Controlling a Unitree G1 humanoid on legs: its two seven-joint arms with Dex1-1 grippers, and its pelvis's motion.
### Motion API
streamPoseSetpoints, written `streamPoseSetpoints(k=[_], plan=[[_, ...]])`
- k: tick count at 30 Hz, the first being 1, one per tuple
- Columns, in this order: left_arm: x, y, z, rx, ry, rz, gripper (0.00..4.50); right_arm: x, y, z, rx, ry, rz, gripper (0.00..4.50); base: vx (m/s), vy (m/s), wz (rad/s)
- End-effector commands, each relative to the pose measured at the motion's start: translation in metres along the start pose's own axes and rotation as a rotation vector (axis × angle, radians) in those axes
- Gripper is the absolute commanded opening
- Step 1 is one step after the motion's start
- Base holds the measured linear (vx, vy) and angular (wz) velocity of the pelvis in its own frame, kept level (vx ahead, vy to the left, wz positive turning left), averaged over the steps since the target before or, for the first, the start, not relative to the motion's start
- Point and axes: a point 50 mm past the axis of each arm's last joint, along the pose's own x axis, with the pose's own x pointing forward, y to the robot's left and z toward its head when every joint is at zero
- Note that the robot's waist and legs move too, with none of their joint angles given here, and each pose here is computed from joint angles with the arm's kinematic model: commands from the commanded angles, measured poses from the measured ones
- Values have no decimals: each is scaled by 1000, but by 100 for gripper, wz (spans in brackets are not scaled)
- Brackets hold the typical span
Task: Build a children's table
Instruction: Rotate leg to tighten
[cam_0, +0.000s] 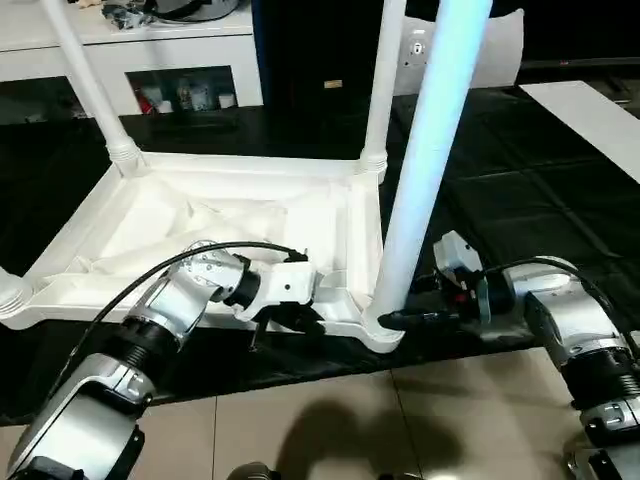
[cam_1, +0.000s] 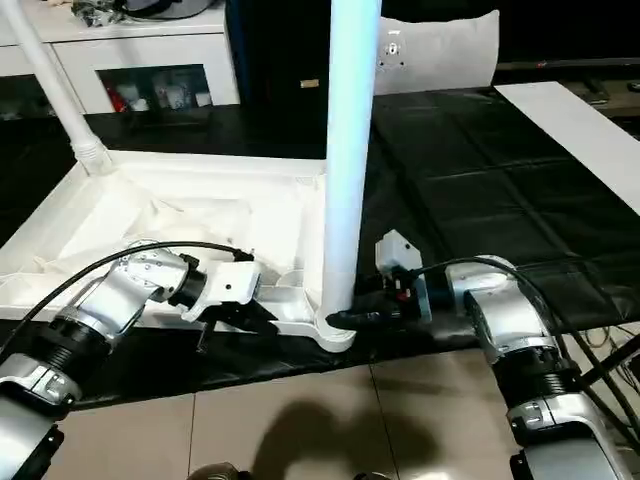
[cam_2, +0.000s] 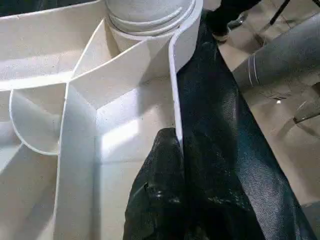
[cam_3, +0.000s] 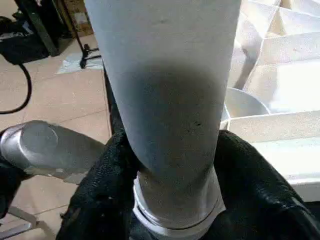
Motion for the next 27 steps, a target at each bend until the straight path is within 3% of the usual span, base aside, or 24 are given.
streamPoseSetpoints(k=[1, 6, 9, 15, 21, 26, 27], plan=[[11, -9, 4, 33, 0, -105, 0, 1, 1, 4, 7, -19, 18, 201, 0, 0, 0], [13, -6, 3, 9, -10, -56, 0, 4, 2, 5, 39, -55, -2, 192, 0, 0, 0], [17, 0, 4, -78, -33, 24, 0, 13, -3, 8, 121, -103, -95, 191, 0, 0, 0], [27, 18, 20, -258, -124, 181, 0, 42, -24, 12, 252, -128, -385, 191, 0, 0, 0], [35, 41, 34, -325, -103, 379, 0, 75, -47, 17, 454, -131, -690, 191, 0, 0, 0], [40, 50, 40, -320, -65, 480, 0, 89, -53, 26, 429, -188, -769, 191, 0, 0, 0], [41, 51, 42, -322, -64, 492, 0, 90, -53, 29, 414, -210, -774, 247, 0, 0, 0]])
